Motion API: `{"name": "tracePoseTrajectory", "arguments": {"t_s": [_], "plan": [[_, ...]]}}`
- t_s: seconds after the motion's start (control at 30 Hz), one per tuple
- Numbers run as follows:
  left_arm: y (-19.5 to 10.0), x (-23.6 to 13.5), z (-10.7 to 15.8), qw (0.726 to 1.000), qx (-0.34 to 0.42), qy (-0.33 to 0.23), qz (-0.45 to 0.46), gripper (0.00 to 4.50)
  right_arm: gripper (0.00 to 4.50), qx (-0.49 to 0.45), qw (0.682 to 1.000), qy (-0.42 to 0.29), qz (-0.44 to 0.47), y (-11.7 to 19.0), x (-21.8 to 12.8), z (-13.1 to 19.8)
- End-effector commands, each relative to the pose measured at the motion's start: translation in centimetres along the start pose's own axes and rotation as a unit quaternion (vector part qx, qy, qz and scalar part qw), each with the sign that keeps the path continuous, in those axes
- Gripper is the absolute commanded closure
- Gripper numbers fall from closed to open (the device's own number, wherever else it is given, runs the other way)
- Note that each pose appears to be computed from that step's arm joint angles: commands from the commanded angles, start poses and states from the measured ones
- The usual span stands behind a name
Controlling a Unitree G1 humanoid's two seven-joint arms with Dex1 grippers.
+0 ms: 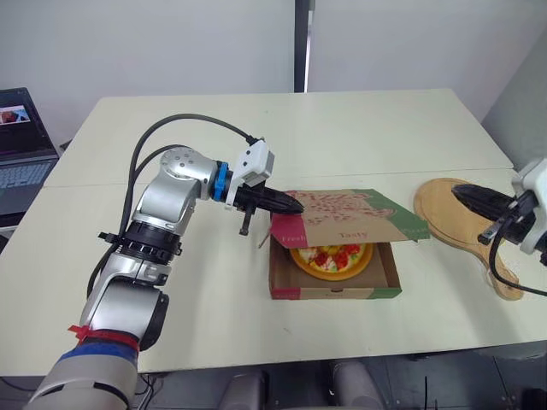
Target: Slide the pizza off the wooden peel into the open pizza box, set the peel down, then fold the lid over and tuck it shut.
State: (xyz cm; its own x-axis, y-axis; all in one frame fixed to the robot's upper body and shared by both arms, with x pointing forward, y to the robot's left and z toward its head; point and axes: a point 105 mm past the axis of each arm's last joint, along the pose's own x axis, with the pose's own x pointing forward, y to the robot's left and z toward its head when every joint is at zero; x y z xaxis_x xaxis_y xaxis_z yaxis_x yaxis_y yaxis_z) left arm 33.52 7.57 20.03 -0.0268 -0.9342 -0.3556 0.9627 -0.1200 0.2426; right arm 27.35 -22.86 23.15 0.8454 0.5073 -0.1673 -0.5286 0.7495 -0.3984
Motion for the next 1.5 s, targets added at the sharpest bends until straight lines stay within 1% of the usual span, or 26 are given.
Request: {"name": "tracePoseTrajectory", "arguments": {"t_s": [0.03,0.17,0.27,0.73,0.83,0.93,1.0,1.07,1.17,1.23,1.37,1.5], "plan": [[0.0,-0.4,0.9,1.000,0.022,-0.001,0.004,4.50,4.47,-0.012,0.998,0.000,0.056,1.7,0.9,0.8],[-0.3,-0.4,1.0,1.000,0.024,-0.001,0.003,4.50,4.47,-0.019,0.992,0.031,0.120,3.8,1.5,-0.3],[-0.6,-0.3,1.0,1.000,0.027,0.000,-0.001,4.50,4.47,-0.022,0.988,0.052,0.143,4.6,1.5,-1.2],[-2.0,1.0,0.2,0.999,0.039,0.016,-0.027,4.50,4.47,-0.025,0.980,0.078,0.181,7.1,1.5,-3.2],[-2.4,1.1,-0.2,0.998,0.041,0.021,-0.032,4.50,4.47,-0.025,0.984,0.065,0.164,6.6,1.6,-2.8],[-2.4,1.1,-0.2,0.999,0.039,0.017,-0.029,4.50,4.47,-0.013,0.991,0.063,0.121,4.7,0.8,-2.5],[-2.4,1.1,-0.2,0.999,0.038,0.015,-0.025,4.50,4.47,-0.010,0.992,0.079,0.099,3.7,-0.1,-3.1],[-2.3,1.0,-0.2,0.999,0.036,0.015,-0.022,4.50,4.47,-0.006,0.990,0.103,0.093,3.5,-1.0,-4.2],[-2.2,0.9,0.0,0.999,0.030,0.009,-0.021,4.50,4.47,0.002,0.986,0.120,0.115,4.8,-1.5,-5.6],[-2.2,0.9,0.0,0.999,0.030,0.009,-0.022,4.50,4.47,0.005,0.984,0.118,0.131,5.8,-1.3,-6.0],[-2.2,1.0,-0.2,0.999,0.032,0.013,-0.025,4.50,4.47,0.018,0.983,0.094,0.154,7.4,-0.3,-5.6],[-2.3,1.3,-0.1,0.999,0.034,0.012,-0.032,4.50,4.47,0.012,0.982,0.081,0.168,7.9,0.3,-5.0]]}}
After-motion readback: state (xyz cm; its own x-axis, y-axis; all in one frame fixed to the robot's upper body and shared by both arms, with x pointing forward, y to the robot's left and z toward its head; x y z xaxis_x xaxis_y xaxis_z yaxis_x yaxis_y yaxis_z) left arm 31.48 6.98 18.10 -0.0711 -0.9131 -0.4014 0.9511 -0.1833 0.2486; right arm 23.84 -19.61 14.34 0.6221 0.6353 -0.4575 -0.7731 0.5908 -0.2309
